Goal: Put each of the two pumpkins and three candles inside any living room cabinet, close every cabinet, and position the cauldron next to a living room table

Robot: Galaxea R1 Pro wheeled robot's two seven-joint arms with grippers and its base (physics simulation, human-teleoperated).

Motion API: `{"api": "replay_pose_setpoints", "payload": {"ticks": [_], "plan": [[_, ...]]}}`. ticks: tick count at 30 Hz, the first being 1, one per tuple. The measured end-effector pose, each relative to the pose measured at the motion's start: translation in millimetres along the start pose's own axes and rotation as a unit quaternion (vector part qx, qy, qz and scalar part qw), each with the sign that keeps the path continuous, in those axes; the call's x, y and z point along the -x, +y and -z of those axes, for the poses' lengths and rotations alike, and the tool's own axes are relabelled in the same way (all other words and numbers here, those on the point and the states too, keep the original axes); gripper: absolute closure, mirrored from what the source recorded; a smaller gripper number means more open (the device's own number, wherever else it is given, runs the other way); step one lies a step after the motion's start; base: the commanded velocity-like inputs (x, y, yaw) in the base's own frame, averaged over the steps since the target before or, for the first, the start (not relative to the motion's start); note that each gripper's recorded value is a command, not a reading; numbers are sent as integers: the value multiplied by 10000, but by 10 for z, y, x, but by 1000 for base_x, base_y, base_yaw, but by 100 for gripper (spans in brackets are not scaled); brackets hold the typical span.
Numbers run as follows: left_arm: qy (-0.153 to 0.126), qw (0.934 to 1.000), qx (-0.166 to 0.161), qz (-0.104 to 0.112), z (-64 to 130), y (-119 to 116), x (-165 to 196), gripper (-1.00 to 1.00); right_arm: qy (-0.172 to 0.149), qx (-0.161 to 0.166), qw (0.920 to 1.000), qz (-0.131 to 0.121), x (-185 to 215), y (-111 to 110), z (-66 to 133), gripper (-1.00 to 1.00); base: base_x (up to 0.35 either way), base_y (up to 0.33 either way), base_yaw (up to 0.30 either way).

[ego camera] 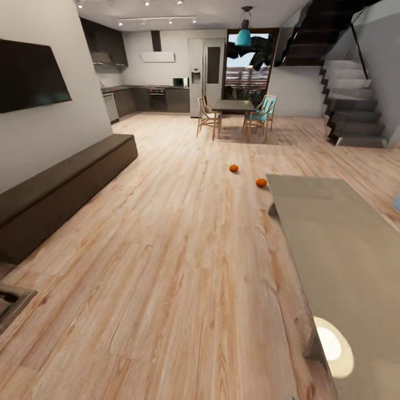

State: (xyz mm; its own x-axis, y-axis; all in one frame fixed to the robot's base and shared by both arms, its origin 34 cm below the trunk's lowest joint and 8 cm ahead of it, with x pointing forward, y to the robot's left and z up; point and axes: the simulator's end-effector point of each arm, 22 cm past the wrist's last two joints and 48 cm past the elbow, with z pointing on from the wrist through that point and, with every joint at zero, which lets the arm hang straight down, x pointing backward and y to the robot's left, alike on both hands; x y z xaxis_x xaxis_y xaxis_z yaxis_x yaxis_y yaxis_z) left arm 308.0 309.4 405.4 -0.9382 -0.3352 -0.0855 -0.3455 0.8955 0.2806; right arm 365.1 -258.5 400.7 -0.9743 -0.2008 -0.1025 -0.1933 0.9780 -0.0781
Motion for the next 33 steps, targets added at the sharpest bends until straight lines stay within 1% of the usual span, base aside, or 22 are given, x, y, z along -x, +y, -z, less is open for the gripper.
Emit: {"api": "replay_pose_setpoints", "payload": {"ticks": [1,3,16,25,33], "plan": [[-5,10000,-2,2,2,-2,4,-100,-82,0,10000,-11,24,0,2,-100,93,49,226],[-13,10000,-6,9,6,-5,11,-100,-139,0,9999,-18,34,1,6,-100,54,28,221],[-78,9999,-57,31,44,-55,60,-100,-241,-12,9997,-15,80,-6,35,-100,15,4,188],[-142,9999,-64,47,61,-42,118,-100,-306,-10,9995,-14,132,-12,59,-100,287,0,138],[-199,9997,-80,65,81,-44,168,-100,-371,-22,9993,-21,183,-23,84,-100,326,11,62]]}}
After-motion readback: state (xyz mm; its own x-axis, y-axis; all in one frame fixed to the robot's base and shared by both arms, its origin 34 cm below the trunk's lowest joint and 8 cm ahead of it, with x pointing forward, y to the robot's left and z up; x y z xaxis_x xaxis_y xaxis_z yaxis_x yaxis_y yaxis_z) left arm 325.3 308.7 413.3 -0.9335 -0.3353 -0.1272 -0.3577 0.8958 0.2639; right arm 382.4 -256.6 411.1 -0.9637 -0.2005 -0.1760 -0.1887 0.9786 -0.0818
